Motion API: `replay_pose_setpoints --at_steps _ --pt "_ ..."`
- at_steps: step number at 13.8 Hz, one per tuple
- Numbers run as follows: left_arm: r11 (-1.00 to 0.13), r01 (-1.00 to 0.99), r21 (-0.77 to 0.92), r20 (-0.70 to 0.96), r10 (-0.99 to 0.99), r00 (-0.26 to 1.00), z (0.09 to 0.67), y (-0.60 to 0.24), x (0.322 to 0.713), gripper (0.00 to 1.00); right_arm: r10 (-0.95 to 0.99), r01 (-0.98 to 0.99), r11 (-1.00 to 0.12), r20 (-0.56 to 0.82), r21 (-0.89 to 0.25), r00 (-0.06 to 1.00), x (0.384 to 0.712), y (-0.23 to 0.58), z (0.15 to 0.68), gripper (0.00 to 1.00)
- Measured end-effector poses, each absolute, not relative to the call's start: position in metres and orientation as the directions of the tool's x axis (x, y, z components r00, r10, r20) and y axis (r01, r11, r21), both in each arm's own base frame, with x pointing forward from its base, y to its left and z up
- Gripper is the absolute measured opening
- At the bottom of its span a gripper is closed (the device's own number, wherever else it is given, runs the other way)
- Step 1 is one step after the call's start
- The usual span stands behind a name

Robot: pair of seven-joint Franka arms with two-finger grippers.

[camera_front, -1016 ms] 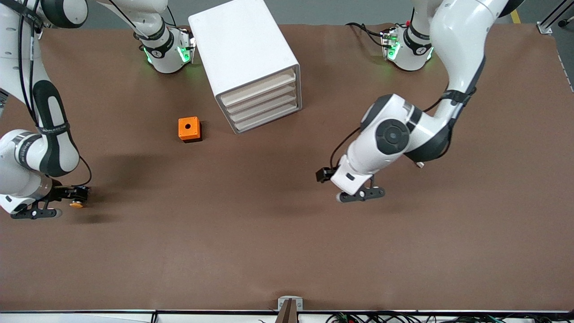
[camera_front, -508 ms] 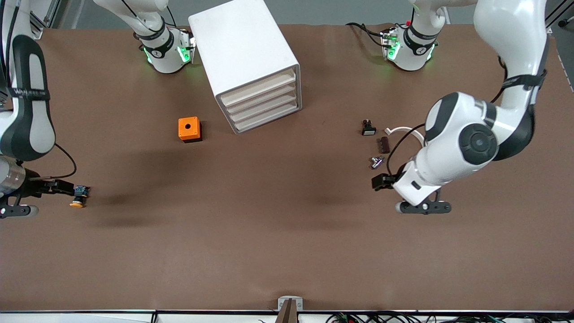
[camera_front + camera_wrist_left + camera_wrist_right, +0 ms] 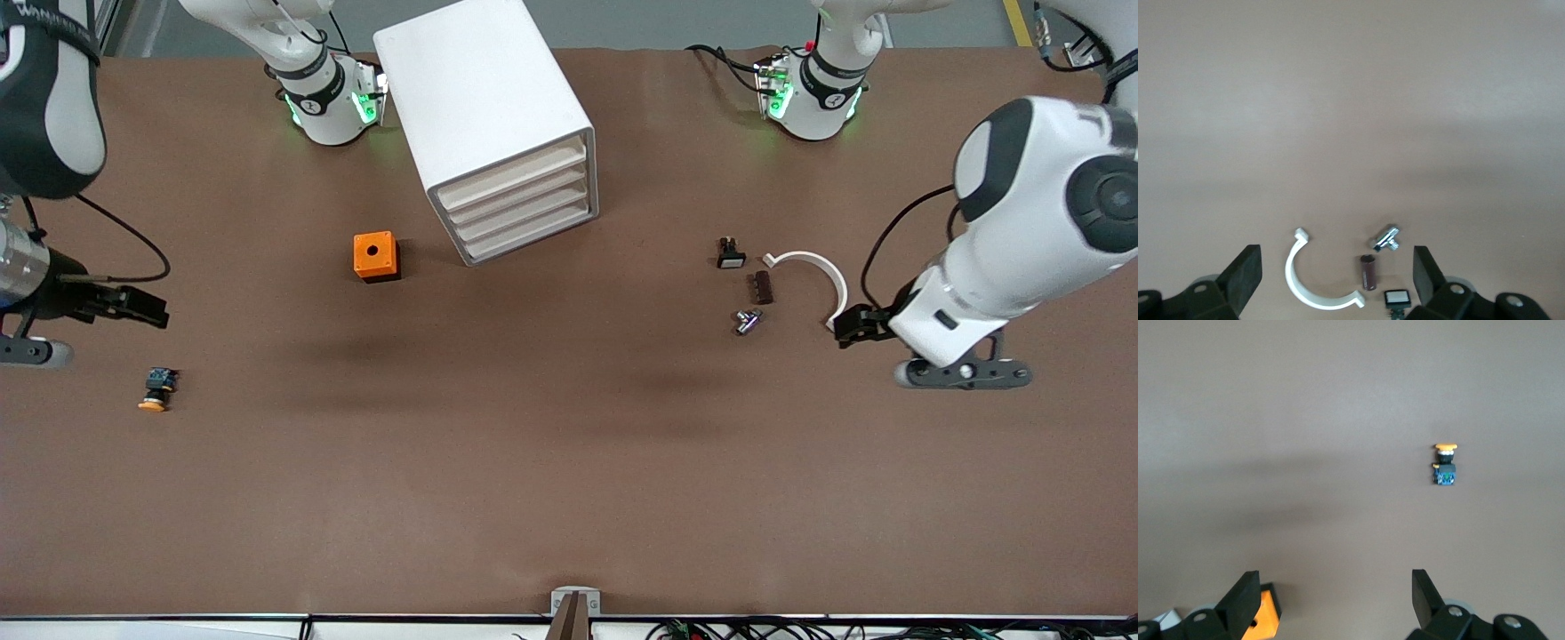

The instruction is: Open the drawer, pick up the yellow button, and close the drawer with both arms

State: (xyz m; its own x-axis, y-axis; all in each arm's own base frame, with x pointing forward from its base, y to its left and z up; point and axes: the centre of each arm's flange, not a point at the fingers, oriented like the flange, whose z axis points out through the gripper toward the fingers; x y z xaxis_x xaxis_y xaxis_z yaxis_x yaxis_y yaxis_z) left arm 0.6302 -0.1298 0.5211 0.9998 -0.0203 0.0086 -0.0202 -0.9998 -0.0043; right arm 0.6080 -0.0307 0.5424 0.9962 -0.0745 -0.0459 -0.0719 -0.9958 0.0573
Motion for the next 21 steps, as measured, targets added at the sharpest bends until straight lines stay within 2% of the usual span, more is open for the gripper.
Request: replay_pose_setpoints --at_steps 7,13,21 --pt "-0.997 0.080 0.011 0.040 0.081 0.996 0.596 -0.080 0.581 1.00 -0.098 -0.096 -0.994 -0.042 0.053 0.994 0.601 -0.041 0.588 1.00" --pt "-0.997 0.080 0.004 0.059 0.080 0.995 0.617 -0.078 0.541 1.00 -0.101 -0.098 -0.994 -0.058 0.050 0.993 0.599 -0.041 0.592 1.00" --pt "-0.998 0.057 0.028 0.044 0.058 0.997 0.613 -0.060 0.540 1.00 -0.087 -0.085 -0.996 -0.041 0.036 0.995 0.600 -0.032 0.601 1.00"
